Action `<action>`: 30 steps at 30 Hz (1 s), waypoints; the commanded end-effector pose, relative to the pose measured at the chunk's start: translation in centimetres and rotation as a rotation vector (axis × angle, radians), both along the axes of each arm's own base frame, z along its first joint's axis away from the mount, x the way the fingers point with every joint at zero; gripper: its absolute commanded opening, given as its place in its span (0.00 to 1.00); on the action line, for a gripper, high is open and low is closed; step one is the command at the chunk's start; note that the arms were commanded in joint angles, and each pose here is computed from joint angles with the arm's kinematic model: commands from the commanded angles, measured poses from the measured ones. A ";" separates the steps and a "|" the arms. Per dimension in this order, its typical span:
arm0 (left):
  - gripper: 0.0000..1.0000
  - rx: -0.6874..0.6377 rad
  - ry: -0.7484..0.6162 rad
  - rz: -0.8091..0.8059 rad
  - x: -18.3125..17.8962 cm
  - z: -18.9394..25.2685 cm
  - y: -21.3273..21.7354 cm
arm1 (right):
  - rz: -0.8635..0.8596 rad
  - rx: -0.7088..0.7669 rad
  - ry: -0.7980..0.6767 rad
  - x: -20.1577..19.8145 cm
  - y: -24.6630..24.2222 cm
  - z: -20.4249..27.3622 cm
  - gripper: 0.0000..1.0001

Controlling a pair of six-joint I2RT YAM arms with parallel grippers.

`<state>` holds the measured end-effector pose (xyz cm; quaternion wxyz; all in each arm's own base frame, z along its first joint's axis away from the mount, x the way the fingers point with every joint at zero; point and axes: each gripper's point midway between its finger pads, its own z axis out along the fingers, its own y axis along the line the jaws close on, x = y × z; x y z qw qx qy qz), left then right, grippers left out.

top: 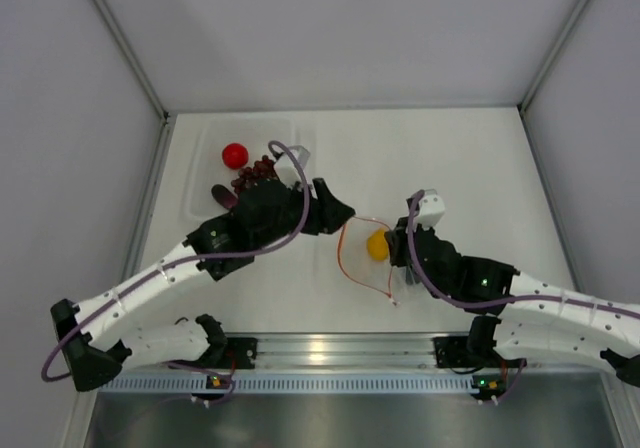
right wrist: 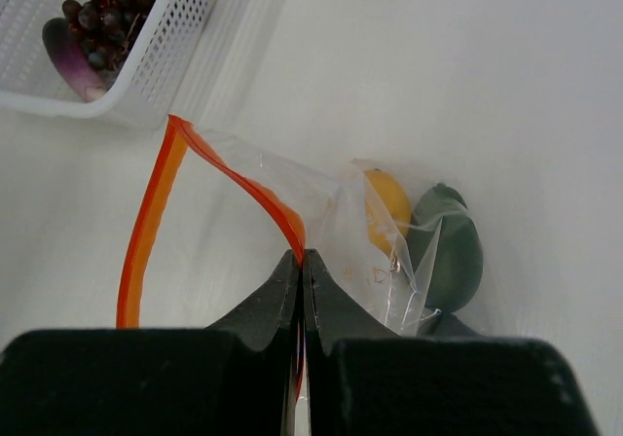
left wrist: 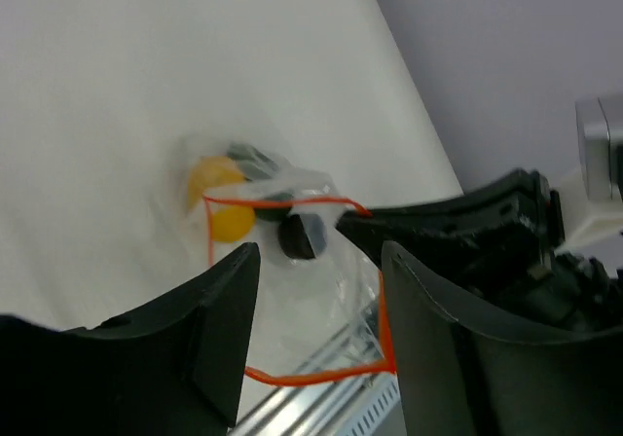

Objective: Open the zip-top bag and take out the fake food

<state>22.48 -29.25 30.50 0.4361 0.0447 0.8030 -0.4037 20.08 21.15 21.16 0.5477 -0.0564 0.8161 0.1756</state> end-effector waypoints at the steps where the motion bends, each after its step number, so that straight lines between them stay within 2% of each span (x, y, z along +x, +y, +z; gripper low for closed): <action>1: 0.52 -0.102 -0.032 -0.016 -2.7 0.8 -4.1 | -0.093 0.135 -0.053 1.2 -0.4 3.7 0.00; 2: 0.47 -0.098 -0.027 -0.045 -3.5 0.4 -5.1 | -0.096 0.139 -0.051 1.1 -0.5 3.6 0.00; 3: 0.35 -0.087 -0.030 -0.015 -3.4 0.1 -5.5 | -0.097 0.149 -0.052 1.1 -0.6 3.8 0.00; 4: 0.30 -0.079 -0.022 -0.018 -3.6 -0.3 -6.2 | -0.103 0.170 -0.050 1.0 -0.7 3.9 0.00; 9: 0.24 -0.026 0.045 -0.066 -4.1 -5.1 -10.9 | -0.155 0.251 -0.067 0.8 -2.4 4.3 0.00; 11: 0.21 0.032 0.067 -0.034 -3.3 -7.8 -11.8 | -0.190 0.255 -0.065 0.8 -3.5 3.8 0.00; 13: 0.21 0.048 0.073 0.010 -2.4 -8.6 -12.2 | -0.201 0.274 -0.066 0.5 -4.3 3.9 0.00; 15: 0.23 0.082 0.072 0.024 -1.6 -9.8 -13.3 | -0.211 0.258 -0.057 0.2 -5.1 3.2 0.00; 17: 0.31 0.136 0.061 0.054 -0.6 -11.6 -14.1 | -0.231 0.250 -0.049 0.1 -5.9 2.5 0.00; 19: 0.33 0.179 0.050 0.067 0.0 -11.9 -14.9 | -0.243 0.259 -0.044 -0.2 -6.7 2.0 0.00; 20: 0.34 0.238 0.055 0.085 0.5 -14.0 -15.2 | -0.254 0.253 -0.045 -0.3 -7.1 1.6 0.00; 23: 0.40 0.303 0.054 0.114 1.6 -16.0 -16.0 | -0.277 0.246 -0.043 -0.5 -8.3 1.0 0.00; 26: 0.54 0.337 0.035 0.120 2.2 -16.9 -16.8 | -0.294 0.234 -0.034 -0.7 -9.2 0.1 0.00; 30: 0.59 0.431 -0.005 0.150 3.5 -18.4 -17.0 | -0.310 0.213 -0.022 -0.9 -9.8 -0.9 0.00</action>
